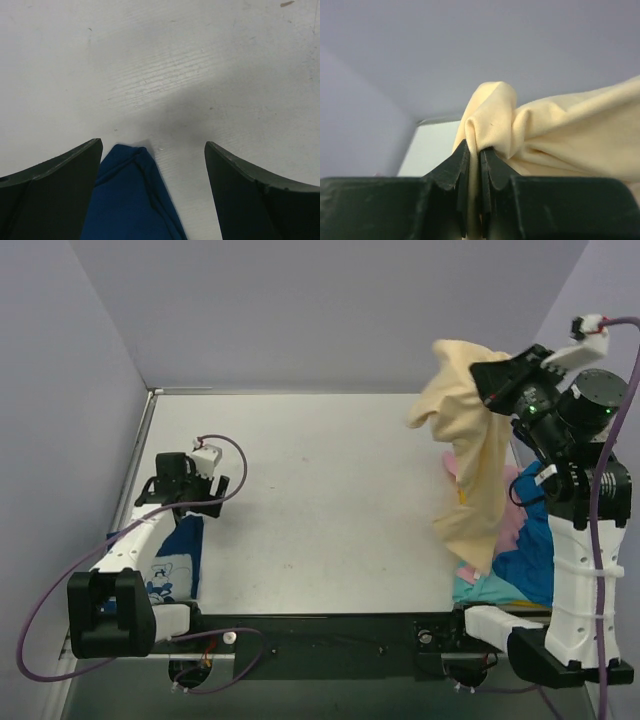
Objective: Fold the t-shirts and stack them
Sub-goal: Move the tshirt to the center of the board
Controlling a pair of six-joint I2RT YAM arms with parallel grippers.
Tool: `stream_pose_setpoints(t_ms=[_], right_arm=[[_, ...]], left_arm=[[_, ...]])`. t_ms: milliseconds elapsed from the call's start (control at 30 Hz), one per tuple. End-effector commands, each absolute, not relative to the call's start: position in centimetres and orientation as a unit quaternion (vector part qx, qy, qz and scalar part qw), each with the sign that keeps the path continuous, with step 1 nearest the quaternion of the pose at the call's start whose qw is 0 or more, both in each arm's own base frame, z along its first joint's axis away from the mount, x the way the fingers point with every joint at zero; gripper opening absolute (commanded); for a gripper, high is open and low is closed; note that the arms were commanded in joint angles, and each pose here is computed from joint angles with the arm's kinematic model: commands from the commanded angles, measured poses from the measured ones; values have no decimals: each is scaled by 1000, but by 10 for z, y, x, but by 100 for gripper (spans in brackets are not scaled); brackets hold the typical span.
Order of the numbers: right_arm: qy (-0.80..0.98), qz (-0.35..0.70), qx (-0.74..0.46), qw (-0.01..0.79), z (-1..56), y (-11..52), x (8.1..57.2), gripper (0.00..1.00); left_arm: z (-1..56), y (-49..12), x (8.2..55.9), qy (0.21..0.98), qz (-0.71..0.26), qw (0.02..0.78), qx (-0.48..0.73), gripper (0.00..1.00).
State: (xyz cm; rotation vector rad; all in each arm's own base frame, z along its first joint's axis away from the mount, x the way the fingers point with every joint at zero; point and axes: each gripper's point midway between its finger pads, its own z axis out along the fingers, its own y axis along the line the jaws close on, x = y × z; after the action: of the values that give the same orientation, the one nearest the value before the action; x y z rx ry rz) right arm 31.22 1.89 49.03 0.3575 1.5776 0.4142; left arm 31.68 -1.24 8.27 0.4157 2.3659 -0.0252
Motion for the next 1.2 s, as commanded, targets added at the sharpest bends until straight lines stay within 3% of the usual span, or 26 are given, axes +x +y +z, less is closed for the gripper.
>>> stream_pose_setpoints(t_ms=[0, 167, 267, 433, 700, 867, 900, 933, 967, 1000, 1033, 1167], right_arm=[[610, 384, -115, 684, 589, 160, 269, 0], [476, 547, -313, 613, 642, 261, 185, 0], [445, 587, -331, 590, 644, 280, 184, 0], [544, 527, -299, 580, 572, 297, 250, 0], [738, 412, -241, 477, 401, 320, 363, 0], [806, 364, -205, 420, 330, 343, 413, 0], [834, 345, -193, 385, 296, 347, 422, 15], [839, 322, -178, 400, 298, 345, 433, 31], [858, 300, -168, 381, 277, 346, 442, 66], [871, 272, -155, 380, 266, 339, 449, 86], [885, 245, -146, 369, 251, 332, 454, 99], [914, 123, -80, 379, 228, 259, 469, 100]], left_arm=[[115, 8, 336, 912, 24, 385, 141, 94], [126, 33, 342, 917, 40, 384, 102, 94], [132, 43, 344, 916, 50, 387, 94, 94], [136, 52, 344, 917, 69, 382, 91, 94], [131, 57, 348, 921, 78, 366, 109, 94], [136, 43, 352, 923, 38, 358, 137, 94], [141, 36, 353, 921, 17, 361, 149, 94], [144, 31, 355, 918, 5, 363, 158, 94], [150, 21, 354, 914, -19, 364, 176, 94], [150, 16, 350, 915, -32, 357, 182, 94], [157, 7, 351, 908, -51, 365, 198, 94], [161, -16, 339, 901, -99, 348, 240, 94]])
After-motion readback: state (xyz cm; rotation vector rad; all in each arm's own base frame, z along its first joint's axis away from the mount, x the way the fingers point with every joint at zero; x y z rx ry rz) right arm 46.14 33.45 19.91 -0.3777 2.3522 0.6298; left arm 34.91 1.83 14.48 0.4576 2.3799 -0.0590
